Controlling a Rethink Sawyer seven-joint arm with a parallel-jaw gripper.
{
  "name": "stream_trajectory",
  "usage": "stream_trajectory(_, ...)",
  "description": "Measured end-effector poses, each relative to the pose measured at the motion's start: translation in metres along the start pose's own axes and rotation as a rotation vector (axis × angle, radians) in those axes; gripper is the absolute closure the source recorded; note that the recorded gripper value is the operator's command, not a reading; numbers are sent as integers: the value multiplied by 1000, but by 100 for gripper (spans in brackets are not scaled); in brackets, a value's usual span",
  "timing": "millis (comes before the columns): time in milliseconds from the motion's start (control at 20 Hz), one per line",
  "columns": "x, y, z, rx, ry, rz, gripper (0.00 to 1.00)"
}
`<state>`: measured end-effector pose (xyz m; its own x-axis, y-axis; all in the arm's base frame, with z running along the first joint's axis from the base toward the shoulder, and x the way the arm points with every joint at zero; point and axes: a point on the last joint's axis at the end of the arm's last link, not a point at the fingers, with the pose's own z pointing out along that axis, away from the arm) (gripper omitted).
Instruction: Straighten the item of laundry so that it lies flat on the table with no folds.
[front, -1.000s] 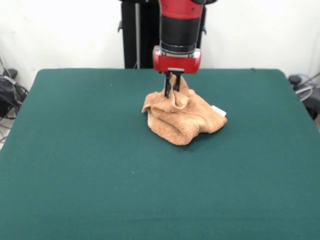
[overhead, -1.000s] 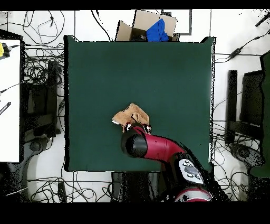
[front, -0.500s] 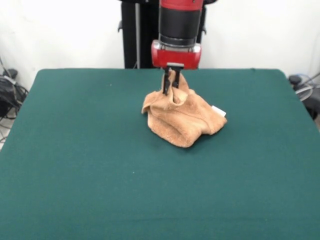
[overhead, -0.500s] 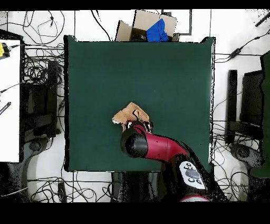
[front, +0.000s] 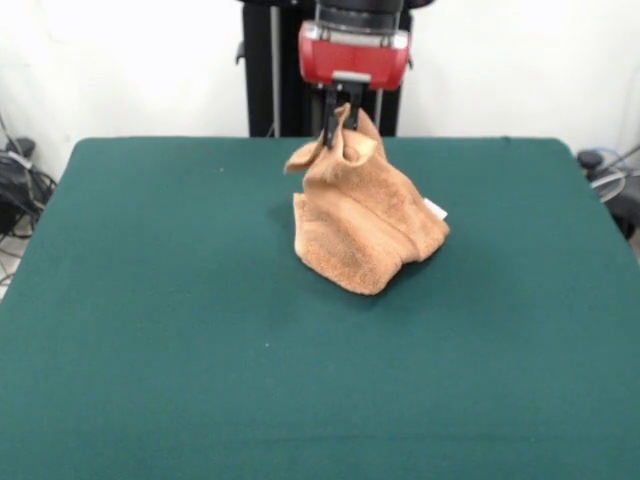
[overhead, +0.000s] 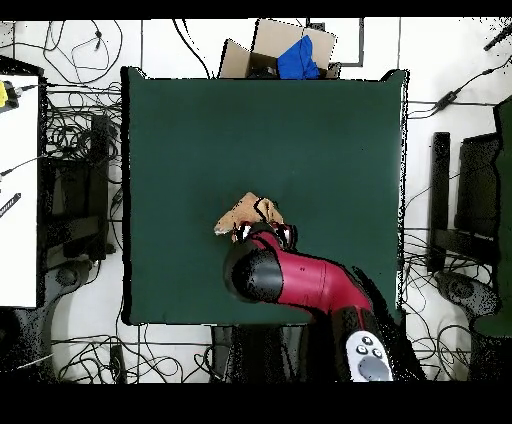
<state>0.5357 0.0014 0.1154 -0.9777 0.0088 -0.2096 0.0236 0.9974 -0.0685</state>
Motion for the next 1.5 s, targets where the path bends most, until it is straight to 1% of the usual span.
stream_trajectory(100,-2,0,-7,1,3,-2,100)
stream_trajectory(150,-5,0,-17,2,8,-2,100)
stream_trajectory(500,-13,-1,-41,5,14,6,100)
stream_trajectory(950,-17,-2,-58,12,-11,8,100)
stream_trajectory(1100,-18,-2,-65,11,-5,14,100)
stream_trajectory(1500,-18,-3,-95,10,20,22,100)
